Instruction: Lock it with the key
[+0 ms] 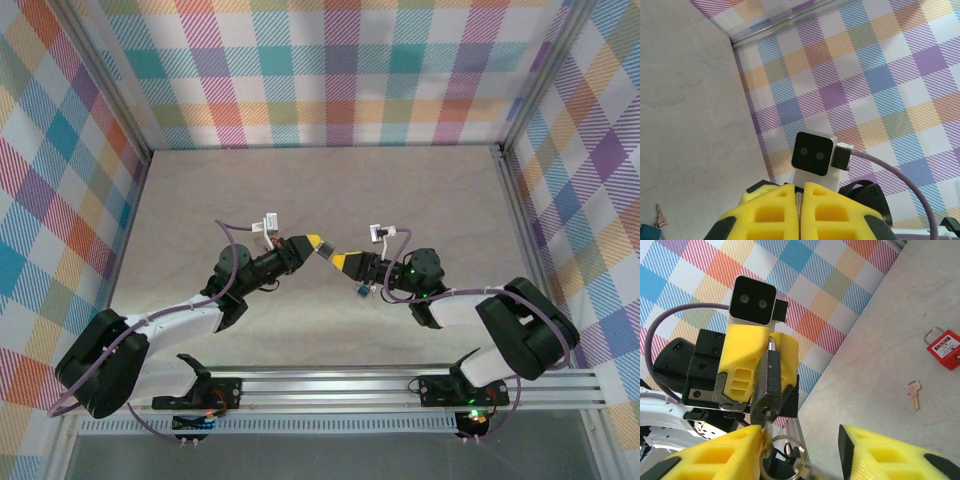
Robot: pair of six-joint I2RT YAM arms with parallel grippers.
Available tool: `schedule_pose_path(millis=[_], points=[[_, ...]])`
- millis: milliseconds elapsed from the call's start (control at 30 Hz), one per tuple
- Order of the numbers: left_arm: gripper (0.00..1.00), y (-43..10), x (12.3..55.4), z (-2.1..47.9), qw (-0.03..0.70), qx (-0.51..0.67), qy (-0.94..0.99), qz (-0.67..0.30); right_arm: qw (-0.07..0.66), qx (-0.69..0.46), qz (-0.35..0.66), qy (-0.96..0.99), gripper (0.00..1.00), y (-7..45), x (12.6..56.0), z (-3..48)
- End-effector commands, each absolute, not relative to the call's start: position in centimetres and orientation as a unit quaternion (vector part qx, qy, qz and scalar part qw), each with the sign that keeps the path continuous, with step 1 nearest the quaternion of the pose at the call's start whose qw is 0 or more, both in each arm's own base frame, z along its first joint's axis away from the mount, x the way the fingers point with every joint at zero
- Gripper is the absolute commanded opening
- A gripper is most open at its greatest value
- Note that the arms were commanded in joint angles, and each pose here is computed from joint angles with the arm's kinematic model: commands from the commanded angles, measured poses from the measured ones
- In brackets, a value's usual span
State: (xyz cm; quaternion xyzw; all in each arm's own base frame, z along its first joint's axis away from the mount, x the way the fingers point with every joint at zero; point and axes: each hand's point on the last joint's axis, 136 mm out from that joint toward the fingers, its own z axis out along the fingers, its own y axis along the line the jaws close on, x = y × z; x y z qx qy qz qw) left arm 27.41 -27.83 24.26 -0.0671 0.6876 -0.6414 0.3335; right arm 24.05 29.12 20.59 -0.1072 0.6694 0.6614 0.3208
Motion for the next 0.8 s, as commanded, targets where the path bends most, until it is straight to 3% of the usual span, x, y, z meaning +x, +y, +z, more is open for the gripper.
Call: schedule_pose_path(millis=[0, 233, 767], points=[[0.0, -28.0, 27.0, 27.0, 0.357, -0.049, 0.652, -0.667, 0.357, -0.135, 0.684, 0.622, 0.43, 29.1, 23.9, 24.1], [0.0, -27.9, 27.1, 26.8, 0.357, -0.05, 0.652, -0.667, 0.357, -0.136, 0.686, 0.619, 0.41, 29.1, 24.0, 24.4], [0.0, -27.6, 26.9, 26.7, 0.358, -0.053, 0.65, -0.668, 0.364, -0.144, 0.689, 0.61, 0.18, 28.9, 23.4, 25.3]])
